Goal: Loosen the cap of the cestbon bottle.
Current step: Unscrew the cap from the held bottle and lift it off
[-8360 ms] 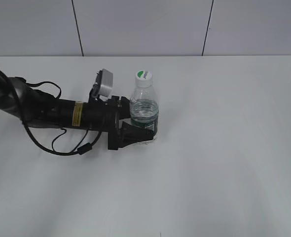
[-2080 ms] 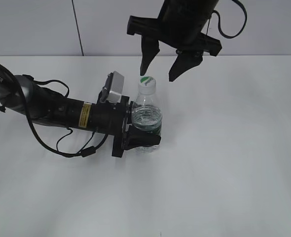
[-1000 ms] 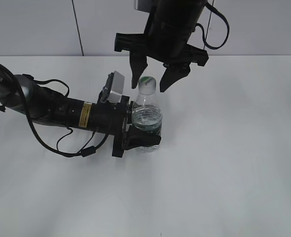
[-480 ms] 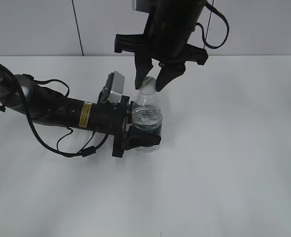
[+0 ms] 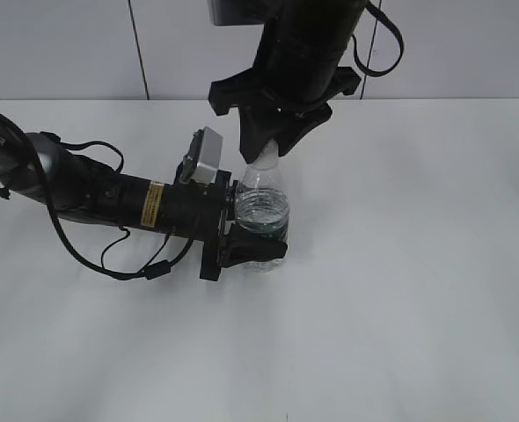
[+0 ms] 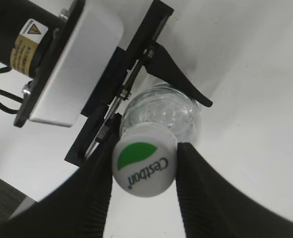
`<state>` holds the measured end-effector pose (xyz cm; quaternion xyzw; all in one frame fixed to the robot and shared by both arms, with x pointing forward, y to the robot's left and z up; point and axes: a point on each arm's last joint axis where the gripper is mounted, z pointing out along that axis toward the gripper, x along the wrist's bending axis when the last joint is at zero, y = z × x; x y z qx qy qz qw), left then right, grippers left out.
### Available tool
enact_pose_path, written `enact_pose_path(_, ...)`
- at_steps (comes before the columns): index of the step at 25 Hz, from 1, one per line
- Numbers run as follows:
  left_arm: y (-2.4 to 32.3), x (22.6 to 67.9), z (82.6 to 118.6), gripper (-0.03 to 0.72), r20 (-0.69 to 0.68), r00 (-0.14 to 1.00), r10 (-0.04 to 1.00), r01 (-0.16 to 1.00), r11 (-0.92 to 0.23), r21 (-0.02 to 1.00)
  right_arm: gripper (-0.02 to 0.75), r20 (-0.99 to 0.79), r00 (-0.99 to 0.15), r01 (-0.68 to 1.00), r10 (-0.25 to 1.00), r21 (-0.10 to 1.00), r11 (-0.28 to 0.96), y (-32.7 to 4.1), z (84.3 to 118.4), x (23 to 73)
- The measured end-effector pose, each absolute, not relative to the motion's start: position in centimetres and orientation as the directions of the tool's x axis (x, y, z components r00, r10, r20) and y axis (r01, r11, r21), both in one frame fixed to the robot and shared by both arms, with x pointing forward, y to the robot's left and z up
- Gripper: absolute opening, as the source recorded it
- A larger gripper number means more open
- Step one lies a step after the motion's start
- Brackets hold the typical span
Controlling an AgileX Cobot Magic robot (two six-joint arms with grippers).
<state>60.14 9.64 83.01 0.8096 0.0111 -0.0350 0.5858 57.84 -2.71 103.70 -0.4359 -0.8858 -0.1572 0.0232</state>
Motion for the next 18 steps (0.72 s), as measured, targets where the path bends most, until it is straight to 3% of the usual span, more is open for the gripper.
enact_pose_path(9,9.65,60.13,83.01,0.414,-0.067,0.997,-0.025,0.056,-0.314,0.948,0.3,0.092,-0.826,0.556,0.557,0.298,0.776,-2.72,103.7,57.83)
enact_pose_path(18,9.65,60.12,83.01,0.414,-0.066,0.997,-0.027,0.055,-0.314,0.948,0.3,0.003,-0.951,0.294,0.309,0.312,0.903,-2.72,103.7,57.82)
